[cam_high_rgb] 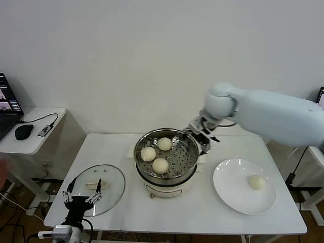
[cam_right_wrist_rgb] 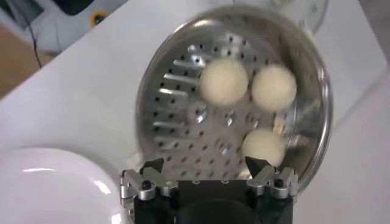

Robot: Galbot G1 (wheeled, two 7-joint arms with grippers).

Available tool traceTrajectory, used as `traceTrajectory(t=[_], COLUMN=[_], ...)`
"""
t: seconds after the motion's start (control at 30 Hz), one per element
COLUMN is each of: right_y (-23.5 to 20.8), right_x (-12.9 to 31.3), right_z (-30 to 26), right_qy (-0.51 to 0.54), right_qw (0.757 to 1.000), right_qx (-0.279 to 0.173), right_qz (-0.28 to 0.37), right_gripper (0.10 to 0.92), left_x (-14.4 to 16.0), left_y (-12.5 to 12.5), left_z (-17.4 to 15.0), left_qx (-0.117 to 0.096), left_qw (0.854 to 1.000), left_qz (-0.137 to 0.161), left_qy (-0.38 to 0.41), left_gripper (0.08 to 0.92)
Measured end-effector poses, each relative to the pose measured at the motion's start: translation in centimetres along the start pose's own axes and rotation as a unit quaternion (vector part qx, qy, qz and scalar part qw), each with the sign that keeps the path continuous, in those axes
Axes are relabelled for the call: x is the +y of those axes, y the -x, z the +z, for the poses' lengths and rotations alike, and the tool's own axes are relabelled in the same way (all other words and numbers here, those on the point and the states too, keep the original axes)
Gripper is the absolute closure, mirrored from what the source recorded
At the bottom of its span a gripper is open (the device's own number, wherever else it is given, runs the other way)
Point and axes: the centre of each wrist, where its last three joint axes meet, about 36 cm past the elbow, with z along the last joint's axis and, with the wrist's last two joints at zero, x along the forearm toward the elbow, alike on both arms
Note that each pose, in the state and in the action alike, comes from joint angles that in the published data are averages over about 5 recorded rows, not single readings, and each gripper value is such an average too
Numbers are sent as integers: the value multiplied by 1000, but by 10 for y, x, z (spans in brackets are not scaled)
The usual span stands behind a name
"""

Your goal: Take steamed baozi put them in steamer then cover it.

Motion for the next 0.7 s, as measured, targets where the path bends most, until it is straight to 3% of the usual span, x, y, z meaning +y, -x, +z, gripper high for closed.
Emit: traceTrajectory(t=[0.37,0.7], right_y=[15,52], right_x=[99,156], right_z=[85,134], right_qy=[145,221], right_qw=[988,972], right_qx=[51,80], right_qz=[-7,-20], right_gripper=[200,200], left_x=[-4,-4], left_y=[4,0], left_z=[6,6], left_qx=[5,8], left_qw=[1000,1000], left_qz=[10,9], left_qy=[3,5], left_gripper=[177,177])
